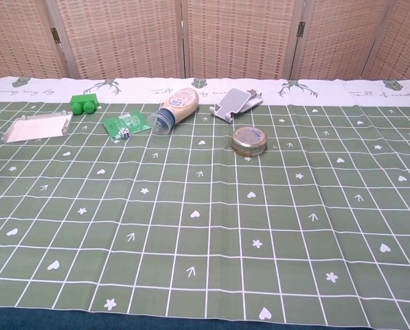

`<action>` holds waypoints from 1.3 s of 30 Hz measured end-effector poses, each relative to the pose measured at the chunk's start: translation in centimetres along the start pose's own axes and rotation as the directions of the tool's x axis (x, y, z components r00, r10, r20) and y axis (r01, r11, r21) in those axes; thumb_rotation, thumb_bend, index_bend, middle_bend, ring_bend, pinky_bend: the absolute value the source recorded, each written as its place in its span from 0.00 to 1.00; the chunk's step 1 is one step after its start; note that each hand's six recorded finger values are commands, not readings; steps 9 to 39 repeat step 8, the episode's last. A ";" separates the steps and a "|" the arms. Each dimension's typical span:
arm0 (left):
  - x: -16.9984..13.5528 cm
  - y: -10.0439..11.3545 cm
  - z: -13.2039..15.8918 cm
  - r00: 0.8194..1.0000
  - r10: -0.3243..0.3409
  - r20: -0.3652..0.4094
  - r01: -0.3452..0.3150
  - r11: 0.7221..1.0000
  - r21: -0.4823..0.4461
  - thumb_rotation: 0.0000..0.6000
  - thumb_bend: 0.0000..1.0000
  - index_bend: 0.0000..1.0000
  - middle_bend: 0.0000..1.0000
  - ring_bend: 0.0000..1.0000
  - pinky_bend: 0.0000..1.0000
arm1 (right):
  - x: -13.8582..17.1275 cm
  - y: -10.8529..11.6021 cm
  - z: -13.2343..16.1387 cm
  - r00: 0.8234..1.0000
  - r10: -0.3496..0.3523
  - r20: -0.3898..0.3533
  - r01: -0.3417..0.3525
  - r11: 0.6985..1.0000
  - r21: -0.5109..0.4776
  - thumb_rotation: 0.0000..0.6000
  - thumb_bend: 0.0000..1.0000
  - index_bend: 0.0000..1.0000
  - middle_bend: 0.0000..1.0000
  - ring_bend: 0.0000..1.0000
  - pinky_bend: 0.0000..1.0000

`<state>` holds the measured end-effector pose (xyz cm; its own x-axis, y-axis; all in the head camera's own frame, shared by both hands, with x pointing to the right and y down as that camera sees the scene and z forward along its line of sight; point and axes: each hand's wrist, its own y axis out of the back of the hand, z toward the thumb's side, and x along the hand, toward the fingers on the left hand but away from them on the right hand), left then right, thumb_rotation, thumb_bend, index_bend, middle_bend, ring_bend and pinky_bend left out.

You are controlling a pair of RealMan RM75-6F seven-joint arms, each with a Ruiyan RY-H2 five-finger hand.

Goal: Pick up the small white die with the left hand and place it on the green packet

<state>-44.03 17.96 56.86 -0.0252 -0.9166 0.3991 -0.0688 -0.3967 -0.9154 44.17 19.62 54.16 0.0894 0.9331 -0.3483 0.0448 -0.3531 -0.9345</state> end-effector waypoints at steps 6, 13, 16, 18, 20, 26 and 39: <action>-1.7 -0.5 -1.2 0.999 0.001 -0.038 0.001 0.998 0.057 1.00 0.35 0.19 0.46 0.36 0.41 | 0.1 -0.4 1.1 0.999 0.028 -0.029 -0.029 0.997 -0.067 1.00 0.23 0.21 0.30 0.23 0.26; -2.1 -0.6 -1.2 0.999 0.001 -0.037 0.002 0.998 0.065 1.00 0.35 0.20 0.46 0.36 0.41 | 0.2 -0.5 1.4 0.999 0.034 -0.041 -0.037 0.997 -0.070 1.00 0.23 0.21 0.30 0.23 0.26; -2.1 -0.6 -1.2 0.999 0.001 -0.037 0.002 0.998 0.065 1.00 0.35 0.20 0.46 0.36 0.41 | 0.2 -0.5 1.4 0.999 0.034 -0.041 -0.037 0.997 -0.070 1.00 0.23 0.21 0.30 0.23 0.26; -2.1 -0.6 -1.2 0.999 0.001 -0.037 0.002 0.998 0.065 1.00 0.35 0.20 0.46 0.36 0.41 | 0.2 -0.5 1.4 0.999 0.034 -0.041 -0.037 0.997 -0.070 1.00 0.23 0.21 0.30 0.23 0.26; -2.1 -0.6 -1.2 0.999 0.001 -0.037 0.002 0.998 0.065 1.00 0.35 0.20 0.46 0.36 0.41 | 0.2 -0.5 1.4 0.999 0.034 -0.041 -0.037 0.997 -0.070 1.00 0.23 0.21 0.30 0.23 0.26; -2.1 -0.6 -1.2 0.999 0.001 -0.037 0.002 0.998 0.065 1.00 0.35 0.20 0.46 0.36 0.41 | 0.2 -0.5 1.4 0.999 0.034 -0.041 -0.037 0.997 -0.070 1.00 0.23 0.21 0.30 0.23 0.26; -2.1 -0.6 -1.2 0.999 0.001 -0.037 0.002 0.998 0.065 1.00 0.35 0.20 0.46 0.36 0.41 | 0.2 -0.5 1.4 0.999 0.034 -0.041 -0.037 0.997 -0.070 1.00 0.23 0.21 0.30 0.23 0.26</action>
